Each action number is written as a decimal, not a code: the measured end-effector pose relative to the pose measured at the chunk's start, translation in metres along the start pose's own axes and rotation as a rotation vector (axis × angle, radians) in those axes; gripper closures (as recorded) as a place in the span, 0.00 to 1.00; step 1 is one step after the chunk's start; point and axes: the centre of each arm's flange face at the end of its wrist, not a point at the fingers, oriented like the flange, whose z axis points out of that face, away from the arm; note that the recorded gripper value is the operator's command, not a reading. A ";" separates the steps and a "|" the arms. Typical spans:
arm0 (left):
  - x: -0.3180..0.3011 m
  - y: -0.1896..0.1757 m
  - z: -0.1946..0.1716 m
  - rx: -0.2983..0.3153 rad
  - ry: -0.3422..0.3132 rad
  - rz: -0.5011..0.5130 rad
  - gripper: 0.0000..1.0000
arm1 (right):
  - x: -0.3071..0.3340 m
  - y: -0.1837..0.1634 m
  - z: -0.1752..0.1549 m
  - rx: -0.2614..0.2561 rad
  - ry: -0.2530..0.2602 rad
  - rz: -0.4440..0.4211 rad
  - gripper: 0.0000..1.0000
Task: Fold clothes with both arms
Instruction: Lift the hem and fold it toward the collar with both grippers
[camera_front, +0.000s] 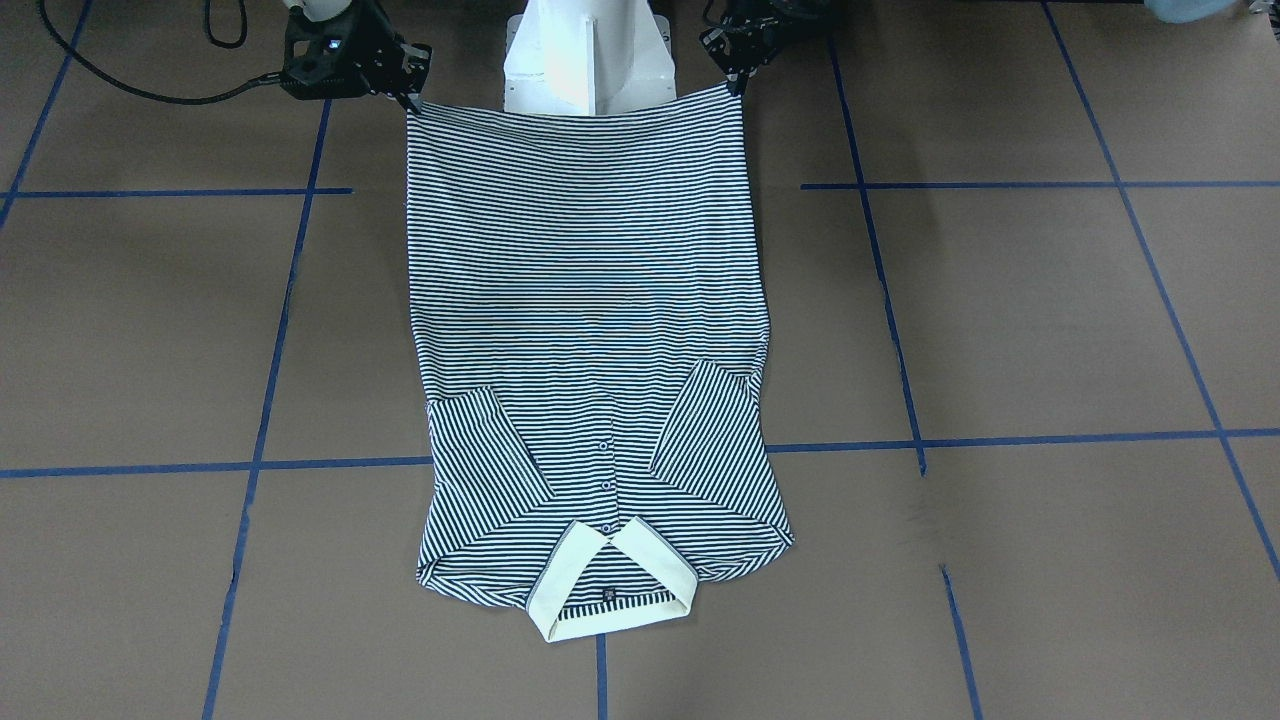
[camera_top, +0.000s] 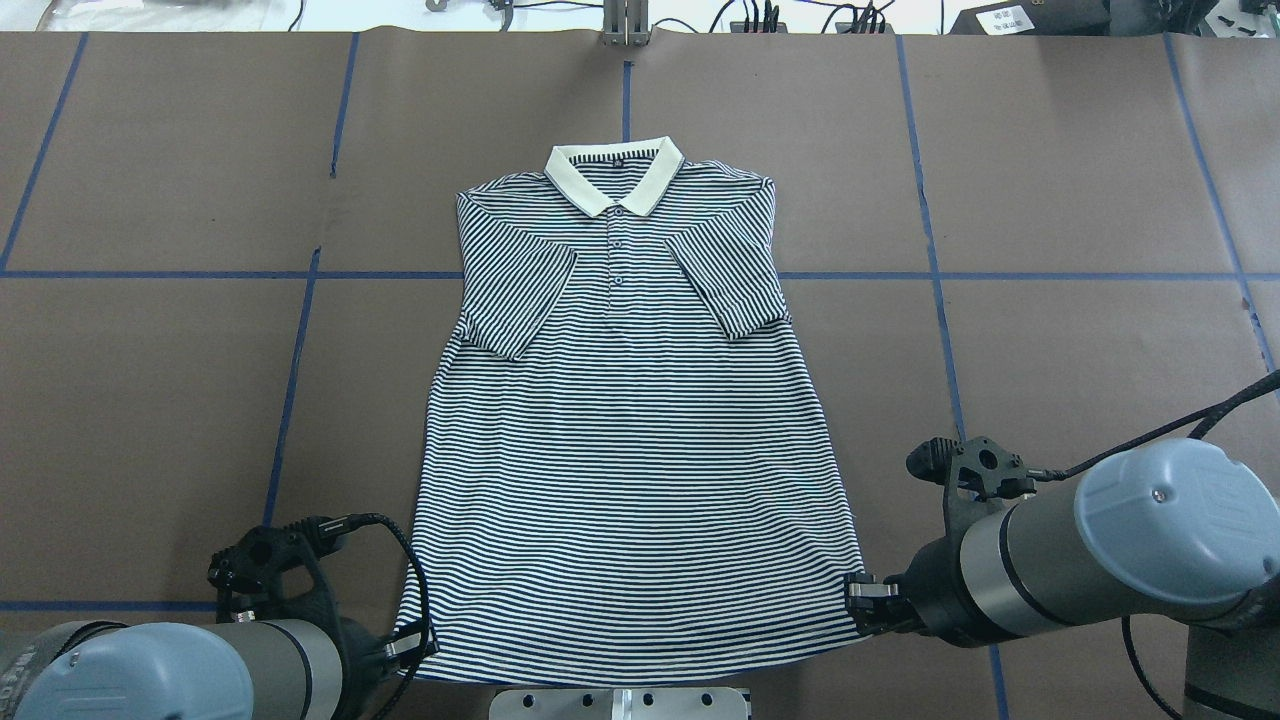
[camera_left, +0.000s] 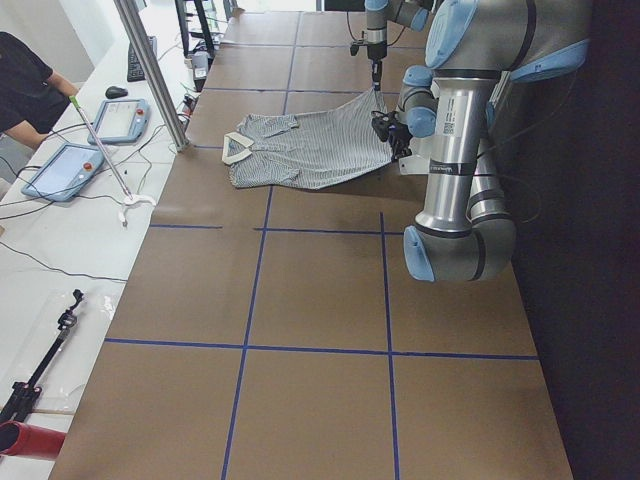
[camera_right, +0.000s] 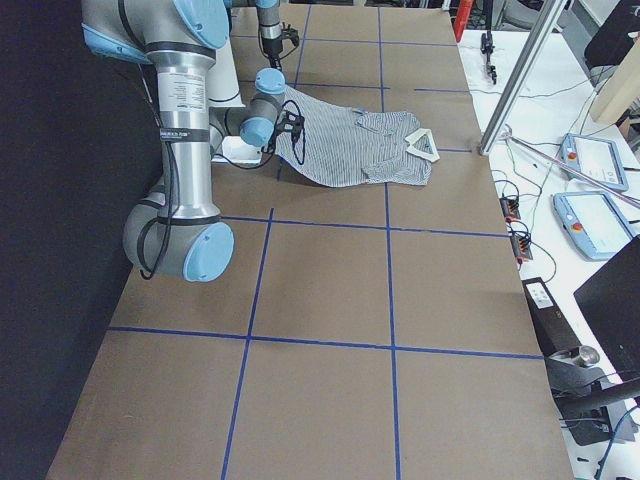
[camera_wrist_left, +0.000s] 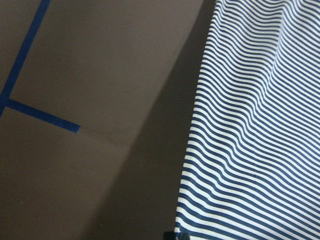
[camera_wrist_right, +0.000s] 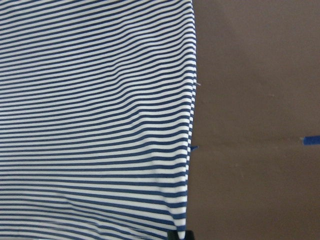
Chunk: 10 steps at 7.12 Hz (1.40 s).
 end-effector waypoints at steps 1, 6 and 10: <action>-0.001 0.001 -0.003 -0.003 -0.002 0.002 1.00 | -0.001 0.012 0.002 -0.023 0.000 -0.017 1.00; 0.021 -0.073 -0.014 0.120 0.031 0.054 1.00 | -0.009 -0.065 -0.029 0.146 -0.040 -0.062 1.00; 0.056 -0.193 0.007 0.292 0.066 0.091 1.00 | -0.044 -0.215 -0.041 0.340 -0.013 -0.050 1.00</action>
